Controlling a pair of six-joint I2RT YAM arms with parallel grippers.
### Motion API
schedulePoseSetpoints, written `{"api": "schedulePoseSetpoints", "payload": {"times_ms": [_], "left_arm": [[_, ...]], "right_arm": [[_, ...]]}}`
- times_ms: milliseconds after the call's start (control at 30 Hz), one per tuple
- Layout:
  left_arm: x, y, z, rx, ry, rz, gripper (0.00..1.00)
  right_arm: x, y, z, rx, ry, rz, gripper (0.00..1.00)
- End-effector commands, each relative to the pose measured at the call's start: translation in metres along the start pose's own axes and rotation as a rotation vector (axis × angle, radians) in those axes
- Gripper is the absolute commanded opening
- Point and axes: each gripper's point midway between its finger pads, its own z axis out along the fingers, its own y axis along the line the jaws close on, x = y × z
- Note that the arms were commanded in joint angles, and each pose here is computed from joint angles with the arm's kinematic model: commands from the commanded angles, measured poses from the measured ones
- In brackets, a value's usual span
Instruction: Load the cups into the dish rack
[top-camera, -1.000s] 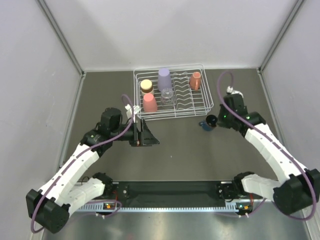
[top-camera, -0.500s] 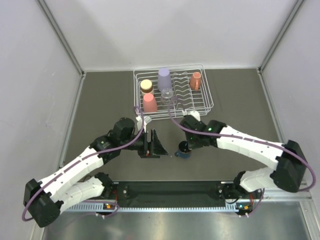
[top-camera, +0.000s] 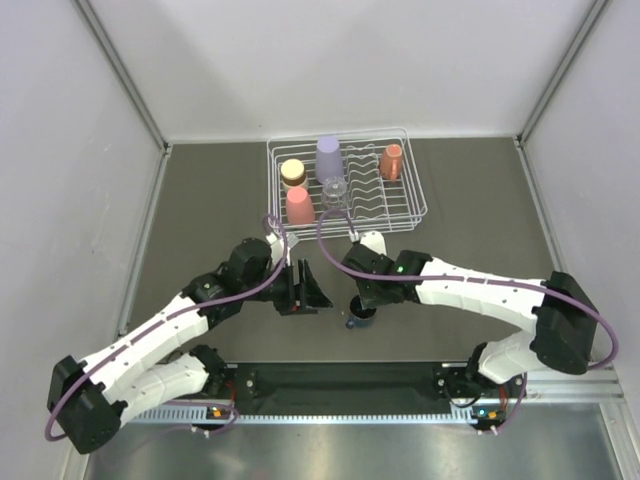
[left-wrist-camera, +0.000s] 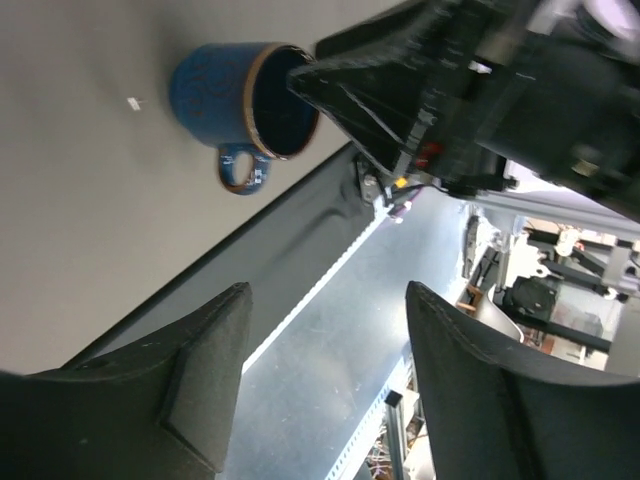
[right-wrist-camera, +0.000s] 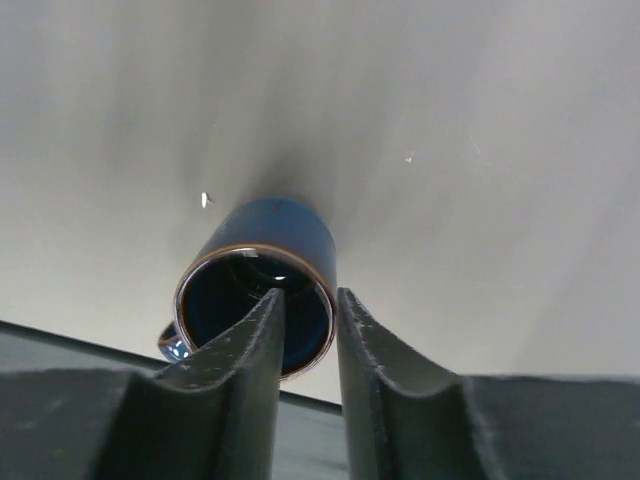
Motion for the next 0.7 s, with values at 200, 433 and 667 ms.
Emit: {"api": "schedulePoseSetpoints", "payload": {"times_ms": [200,433,667], "left_arm": [[-0.013,0.013,0.021,-0.086,-0.004,0.023,0.59],[-0.028,0.006,0.043,-0.152,0.051,0.144,0.59],[-0.040,0.027,0.062,-0.326,0.270,0.392,0.63]], "right_arm": [[-0.025,0.001,-0.034,-0.076,-0.158,0.075,0.49],[-0.022,-0.024,-0.068,-0.102,-0.224,0.122,0.71],[-0.001,-0.057,-0.098,-0.144,-0.269,0.184,0.78]]}}
